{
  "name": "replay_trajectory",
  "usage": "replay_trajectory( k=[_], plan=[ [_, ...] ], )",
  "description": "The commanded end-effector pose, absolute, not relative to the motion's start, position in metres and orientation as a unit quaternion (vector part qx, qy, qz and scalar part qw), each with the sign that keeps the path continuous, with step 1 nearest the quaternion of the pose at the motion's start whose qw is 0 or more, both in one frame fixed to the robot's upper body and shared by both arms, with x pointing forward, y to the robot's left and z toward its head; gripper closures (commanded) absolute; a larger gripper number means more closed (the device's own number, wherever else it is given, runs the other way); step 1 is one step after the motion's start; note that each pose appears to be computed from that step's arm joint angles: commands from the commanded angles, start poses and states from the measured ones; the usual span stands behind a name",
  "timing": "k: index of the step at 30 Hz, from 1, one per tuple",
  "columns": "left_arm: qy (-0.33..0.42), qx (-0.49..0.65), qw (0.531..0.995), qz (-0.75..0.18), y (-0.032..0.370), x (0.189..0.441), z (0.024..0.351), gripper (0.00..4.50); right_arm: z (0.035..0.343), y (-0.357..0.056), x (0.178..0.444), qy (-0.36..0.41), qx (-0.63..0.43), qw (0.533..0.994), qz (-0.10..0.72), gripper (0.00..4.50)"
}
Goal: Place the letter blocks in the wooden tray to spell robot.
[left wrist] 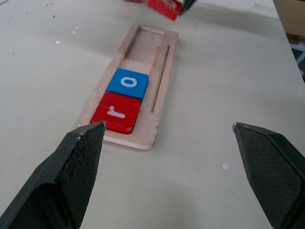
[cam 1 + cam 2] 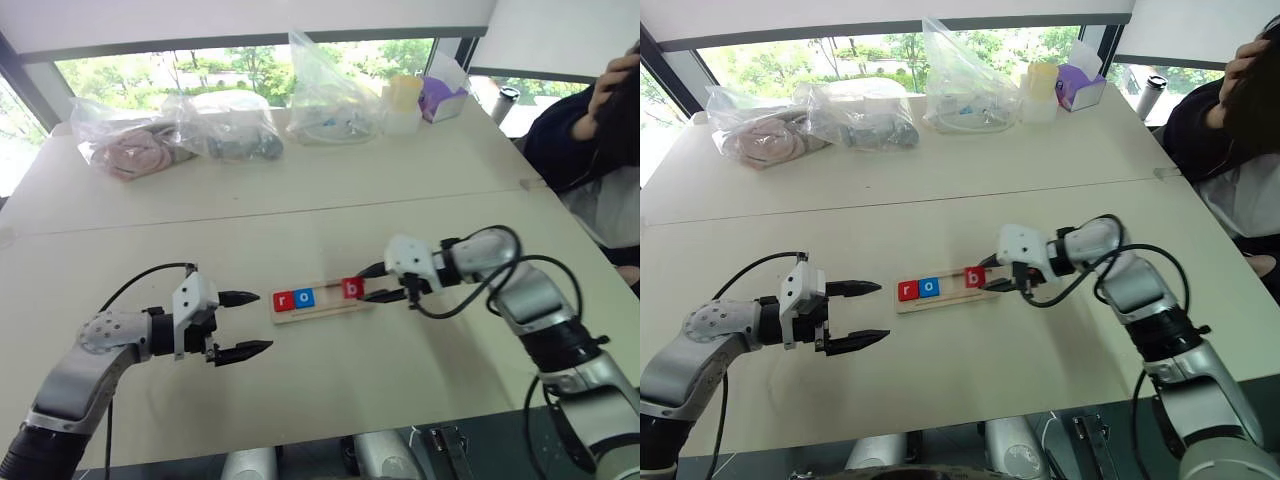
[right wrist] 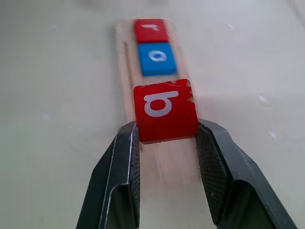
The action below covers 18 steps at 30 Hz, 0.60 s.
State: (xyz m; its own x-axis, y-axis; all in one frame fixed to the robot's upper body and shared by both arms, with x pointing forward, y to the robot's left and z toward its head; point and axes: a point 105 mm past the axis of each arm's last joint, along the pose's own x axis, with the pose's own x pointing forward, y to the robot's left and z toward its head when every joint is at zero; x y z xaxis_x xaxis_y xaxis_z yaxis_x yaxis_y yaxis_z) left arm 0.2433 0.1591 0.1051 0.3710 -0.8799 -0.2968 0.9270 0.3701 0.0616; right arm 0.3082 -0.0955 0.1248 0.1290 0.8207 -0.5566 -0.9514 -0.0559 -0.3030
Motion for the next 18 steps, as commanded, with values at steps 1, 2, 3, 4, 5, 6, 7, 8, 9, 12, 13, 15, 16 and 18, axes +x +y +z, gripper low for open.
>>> replay_trajectory(
  k=[1,2,3,4,5,6,7,8,9,12,13,15,16,18],
  plan=[
    [0.087,0.124,0.823,-0.548,0.158,0.241,0.114,0.0,0.128,-0.088,0.316,0.092,-0.344,0.666,0.656,3.41],
    [0.086,0.123,0.823,-0.548,0.157,0.24,0.114,0.0,0.127,-0.086,0.317,0.092,-0.345,0.663,0.657,3.41],
    [0.086,0.123,0.823,-0.547,0.157,0.239,0.113,0.0,0.126,-0.084,0.319,0.093,-0.346,0.661,0.659,3.41],
    [0.086,0.123,0.823,-0.547,0.156,0.239,0.113,0.0,0.126,-0.082,0.32,0.093,-0.347,0.659,0.661,3.41],
    [0.086,0.121,0.824,-0.547,0.156,0.238,0.113,0.0,0.125,-0.08,0.321,0.092,-0.346,0.658,0.662,3.41],
    [0.086,0.12,0.823,-0.548,0.155,0.236,0.113,0.0,0.125,-0.079,0.321,0.092,-0.347,0.655,0.665,3.41],
    [0.084,0.117,0.822,-0.55,0.154,0.235,0.114,0.0,0.125,-0.077,0.322,0.091,-0.348,0.652,0.667,3.41],
    [0.083,0.116,0.822,-0.552,0.153,0.234,0.114,0.0,0.124,-0.075,0.322,0.09,-0.348,0.65,0.669,3.41],
    [0.082,0.115,0.821,-0.553,0.152,0.234,0.114,0.0,0.124,-0.074,0.323,0.089,-0.349,0.649,0.67,3.41],
    [0.078,0.113,0.822,-0.553,0.15,0.234,0.115,0.0,0.123,-0.071,0.324,0.088,-0.341,0.65,0.673,3.41],
    [0.078,0.113,0.822,-0.553,0.149,0.234,0.115,0.0,0.122,-0.07,0.324,0.088,-0.34,0.65,0.673,3.41],
    [0.076,0.113,0.822,-0.553,0.149,0.234,0.115,0.0,0.121,-0.068,0.326,0.087,-0.341,0.651,0.673,3.41],
    [0.076,0.113,0.822,-0.553,0.149,0.235,0.116,0.0,0.121,-0.068,0.326,0.087,-0.34,0.651,0.673,3.41],
    [0.075,0.113,0.822,-0.553,0.148,0.235,0.116,0.0,0.121,-0.067,0.327,0.086,-0.339,0.652,0.673,3.41]
  ],
)
